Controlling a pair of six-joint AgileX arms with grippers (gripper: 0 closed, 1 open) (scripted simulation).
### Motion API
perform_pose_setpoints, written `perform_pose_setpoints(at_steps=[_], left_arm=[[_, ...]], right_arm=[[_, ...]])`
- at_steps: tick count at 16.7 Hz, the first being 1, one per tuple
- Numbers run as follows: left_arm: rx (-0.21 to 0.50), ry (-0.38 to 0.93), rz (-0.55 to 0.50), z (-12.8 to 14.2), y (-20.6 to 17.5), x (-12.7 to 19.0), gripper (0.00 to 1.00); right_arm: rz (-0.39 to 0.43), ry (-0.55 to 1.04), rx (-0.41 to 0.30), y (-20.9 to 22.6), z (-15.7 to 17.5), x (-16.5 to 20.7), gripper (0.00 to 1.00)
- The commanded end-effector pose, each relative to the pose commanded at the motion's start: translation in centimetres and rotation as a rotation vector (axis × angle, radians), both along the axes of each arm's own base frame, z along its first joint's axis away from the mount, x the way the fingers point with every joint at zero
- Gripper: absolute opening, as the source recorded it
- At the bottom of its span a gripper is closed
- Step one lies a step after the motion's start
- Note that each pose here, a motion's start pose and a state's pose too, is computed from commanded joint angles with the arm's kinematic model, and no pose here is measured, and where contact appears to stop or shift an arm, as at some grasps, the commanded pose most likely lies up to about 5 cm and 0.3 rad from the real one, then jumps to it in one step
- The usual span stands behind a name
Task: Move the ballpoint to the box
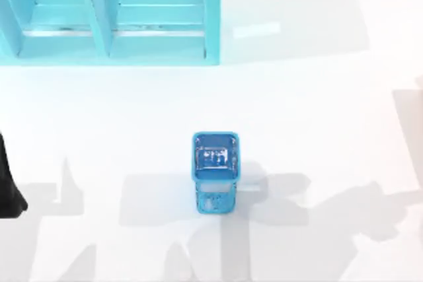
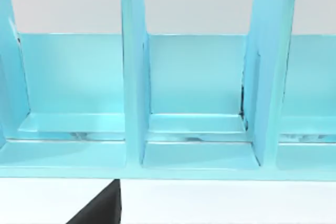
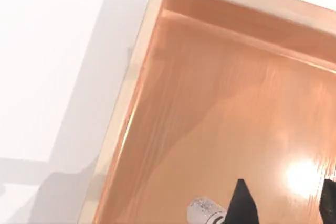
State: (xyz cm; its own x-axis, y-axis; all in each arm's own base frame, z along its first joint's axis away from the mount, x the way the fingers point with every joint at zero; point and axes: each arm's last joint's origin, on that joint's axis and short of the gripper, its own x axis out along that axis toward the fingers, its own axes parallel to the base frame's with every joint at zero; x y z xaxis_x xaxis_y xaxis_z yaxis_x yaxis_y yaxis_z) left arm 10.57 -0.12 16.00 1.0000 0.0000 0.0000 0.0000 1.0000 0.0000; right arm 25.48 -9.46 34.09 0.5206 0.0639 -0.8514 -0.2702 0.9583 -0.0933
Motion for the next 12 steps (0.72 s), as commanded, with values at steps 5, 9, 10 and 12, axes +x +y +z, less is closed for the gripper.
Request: perform_pose_setpoints(at_steps=[5, 9, 10, 12], left_arm=[[0.000, 0.000, 0.000, 0.0, 0.0, 0.0, 1.00], [0.000, 0.000, 0.000, 0.0, 0.0, 0.0, 1.00], [0.000, 0.000, 0.000, 0.0, 0.0, 0.0, 1.00], [0.000, 0.000, 0.000, 0.0, 0.0, 0.0, 1.00]], right_arm=[[-0.024, 0.018, -0.025, -0.8, 0.5, -0.7, 0.00], [-0.025, 0.021, -0.023, -0.7, -0.6, -0.3, 0.00], [-0.025, 0.019, -0.024, -0.7, -1.4, -0.1, 0.00], [-0.022, 0.008, -0.028, -0.7, -3.3, 0.3, 0.00]])
